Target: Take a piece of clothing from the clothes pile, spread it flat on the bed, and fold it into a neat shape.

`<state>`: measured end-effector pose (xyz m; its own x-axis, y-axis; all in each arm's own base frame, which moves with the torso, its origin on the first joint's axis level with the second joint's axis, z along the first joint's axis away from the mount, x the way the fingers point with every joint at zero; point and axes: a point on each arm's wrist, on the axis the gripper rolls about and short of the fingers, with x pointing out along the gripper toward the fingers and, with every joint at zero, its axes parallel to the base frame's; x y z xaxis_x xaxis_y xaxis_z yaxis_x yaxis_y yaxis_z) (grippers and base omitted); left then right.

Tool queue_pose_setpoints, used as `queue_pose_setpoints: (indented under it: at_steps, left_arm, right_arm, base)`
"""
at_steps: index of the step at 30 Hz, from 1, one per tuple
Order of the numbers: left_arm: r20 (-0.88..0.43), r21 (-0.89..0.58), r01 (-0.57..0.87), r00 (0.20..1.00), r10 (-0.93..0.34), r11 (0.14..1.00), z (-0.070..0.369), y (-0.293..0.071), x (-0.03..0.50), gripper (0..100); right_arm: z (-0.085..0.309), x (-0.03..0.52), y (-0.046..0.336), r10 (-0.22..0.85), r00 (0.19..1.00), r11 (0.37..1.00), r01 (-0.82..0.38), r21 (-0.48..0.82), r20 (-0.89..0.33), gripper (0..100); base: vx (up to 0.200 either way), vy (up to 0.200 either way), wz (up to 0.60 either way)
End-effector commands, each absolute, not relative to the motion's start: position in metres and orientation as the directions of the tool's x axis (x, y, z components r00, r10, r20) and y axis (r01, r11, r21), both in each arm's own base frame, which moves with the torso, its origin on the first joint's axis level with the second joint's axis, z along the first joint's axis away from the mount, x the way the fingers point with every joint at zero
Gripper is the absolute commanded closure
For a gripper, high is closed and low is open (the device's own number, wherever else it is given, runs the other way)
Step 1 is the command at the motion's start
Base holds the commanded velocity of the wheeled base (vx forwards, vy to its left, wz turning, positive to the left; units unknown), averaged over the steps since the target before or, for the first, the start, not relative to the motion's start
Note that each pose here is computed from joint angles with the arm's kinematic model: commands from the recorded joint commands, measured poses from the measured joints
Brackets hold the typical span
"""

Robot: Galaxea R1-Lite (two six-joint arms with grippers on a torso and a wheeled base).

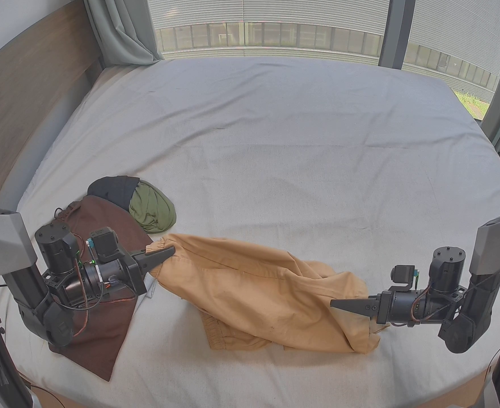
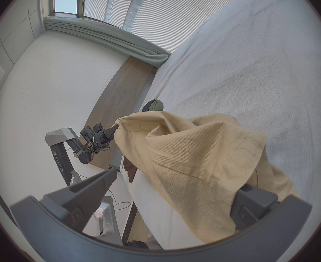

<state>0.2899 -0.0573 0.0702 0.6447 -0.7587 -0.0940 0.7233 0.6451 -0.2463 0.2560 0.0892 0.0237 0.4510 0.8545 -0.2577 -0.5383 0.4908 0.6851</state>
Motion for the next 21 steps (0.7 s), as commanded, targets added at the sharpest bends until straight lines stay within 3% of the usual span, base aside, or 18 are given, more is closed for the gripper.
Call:
queue_pose_setpoints:
  at_steps: [1,21]
  left_arm:
    - [-0.097,-0.248,0.72,0.647,-0.756,0.648,0.069,-0.057,0.29,100]
    - [-0.08,-0.235,0.72,0.655,-0.752,0.652,0.074,-0.055,0.293,100]
  right_arm:
    - [0.031,0.251,0.089,0.86,0.449,0.482,-0.553,0.679,-0.245,0]
    - [0.043,0.243,0.085,0.865,0.45,0.469,-0.562,0.681,-0.224,0]
  base:
    - [0.0,0.0,0.0]
    - [0.0,0.0,0.0]
